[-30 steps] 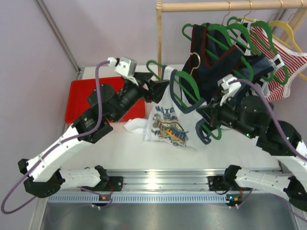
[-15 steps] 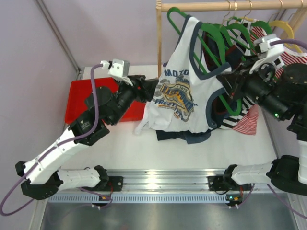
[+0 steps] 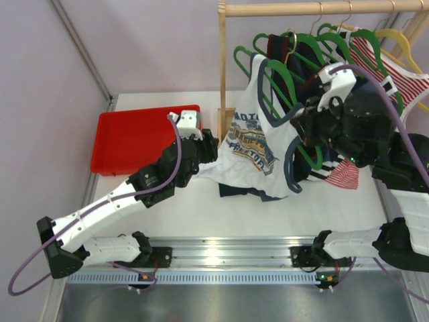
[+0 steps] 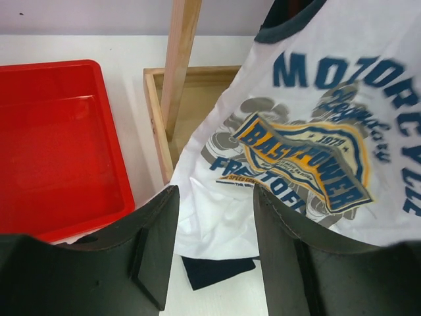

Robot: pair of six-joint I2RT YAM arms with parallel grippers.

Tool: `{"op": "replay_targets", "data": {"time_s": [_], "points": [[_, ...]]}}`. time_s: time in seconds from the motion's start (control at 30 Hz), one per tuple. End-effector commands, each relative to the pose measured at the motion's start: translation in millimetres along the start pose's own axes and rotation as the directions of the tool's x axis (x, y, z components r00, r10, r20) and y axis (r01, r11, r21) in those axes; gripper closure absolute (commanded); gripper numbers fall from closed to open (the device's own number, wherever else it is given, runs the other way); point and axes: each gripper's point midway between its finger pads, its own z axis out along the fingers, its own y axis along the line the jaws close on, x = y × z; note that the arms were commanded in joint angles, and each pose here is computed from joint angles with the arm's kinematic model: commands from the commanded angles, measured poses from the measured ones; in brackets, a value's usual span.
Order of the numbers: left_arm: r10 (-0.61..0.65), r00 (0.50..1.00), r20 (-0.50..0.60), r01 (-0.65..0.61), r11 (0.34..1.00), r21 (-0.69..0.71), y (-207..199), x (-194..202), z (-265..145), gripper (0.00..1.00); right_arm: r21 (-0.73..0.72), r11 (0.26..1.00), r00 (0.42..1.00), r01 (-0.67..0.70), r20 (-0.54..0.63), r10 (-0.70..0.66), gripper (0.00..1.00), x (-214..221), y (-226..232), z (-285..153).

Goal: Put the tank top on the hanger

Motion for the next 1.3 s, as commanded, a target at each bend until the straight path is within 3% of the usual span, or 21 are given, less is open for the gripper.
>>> {"op": "replay_targets", "data": {"time_s": [0.0, 0.27, 0.33, 0.87, 1.27], "points": [[-0.063, 0.996, 0.058, 0.062, 0.998, 0.015, -4, -19, -3, 0.46, 0.022, 0.998, 0.997, -0.066, 0.045, 0.065, 1.0, -5, -8, -8], [-0.068, 0.997, 0.049, 0.065, 0.997, 0.048, -10, -19, -4, 0.46, 0.075, 0.996, 0.999, -0.052, 0.015, 0.051, 1.0, 0, -17, 32], [-0.068, 0.997, 0.047, 0.066, 0.996, 0.056, -11, -19, -4, 0.46, 0.005, 0.998, 0.998, -0.06, 0.004, 0.06, 1.0, -2, -9, 50], [-0.054, 0.997, 0.048, 0.051, 0.996, 0.069, -8, -23, -12, 0.45, -0.044, 0.992, 0.984, -0.119, 0.124, 0.124, 1.0, -64, -43, 109], [-0.055, 0.998, 0.038, 0.052, 0.996, 0.073, -8, -22, -14, 0.44, -0.077, 0.989, 0.987, -0.13, 0.086, 0.136, 1.0, -56, -44, 150]]}}
